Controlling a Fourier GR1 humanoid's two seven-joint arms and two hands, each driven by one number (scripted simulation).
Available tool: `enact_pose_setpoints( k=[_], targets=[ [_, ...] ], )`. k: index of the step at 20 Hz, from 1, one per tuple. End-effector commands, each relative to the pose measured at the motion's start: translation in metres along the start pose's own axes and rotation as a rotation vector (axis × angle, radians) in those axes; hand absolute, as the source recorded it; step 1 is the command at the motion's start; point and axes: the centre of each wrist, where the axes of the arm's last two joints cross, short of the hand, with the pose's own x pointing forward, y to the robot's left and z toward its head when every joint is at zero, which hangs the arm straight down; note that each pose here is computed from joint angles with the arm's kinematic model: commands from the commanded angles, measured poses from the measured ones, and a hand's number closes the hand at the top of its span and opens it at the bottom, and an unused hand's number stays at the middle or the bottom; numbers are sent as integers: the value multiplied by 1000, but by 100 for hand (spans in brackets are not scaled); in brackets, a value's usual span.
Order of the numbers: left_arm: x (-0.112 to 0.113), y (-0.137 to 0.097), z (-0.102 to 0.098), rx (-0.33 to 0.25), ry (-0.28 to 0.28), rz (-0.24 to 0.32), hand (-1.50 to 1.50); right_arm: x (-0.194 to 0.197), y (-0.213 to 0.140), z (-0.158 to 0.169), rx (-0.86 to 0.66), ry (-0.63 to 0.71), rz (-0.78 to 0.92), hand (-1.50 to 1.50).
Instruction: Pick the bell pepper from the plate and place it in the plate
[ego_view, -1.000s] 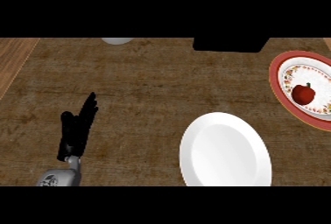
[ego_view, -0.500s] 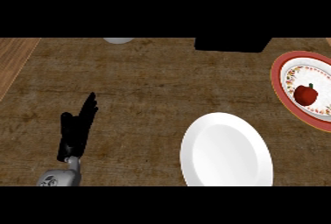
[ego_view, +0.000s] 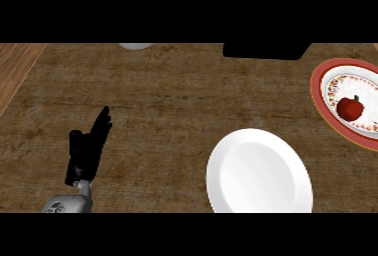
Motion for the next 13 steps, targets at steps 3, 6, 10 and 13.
enact_pose_setpoints(
  k=[3, 6, 10, 13],
  targets=[
    [3, 9, -5, 6, -6, -7, 0, 0, -12, 8, -49, -8, -12, -150],
    [2, -1, 1, -22, 0, 1, 0, -10, -6, 16, -79, 5, -10, -150],
    [5, 1, -7, 0, -1, 0, 0, -5, -17, 18, -82, 13, 3, -150],
    [1, -2, -7, -2, -12, 3, 0, -6, -26, 26, -92, 23, 36, -150]
  ],
)
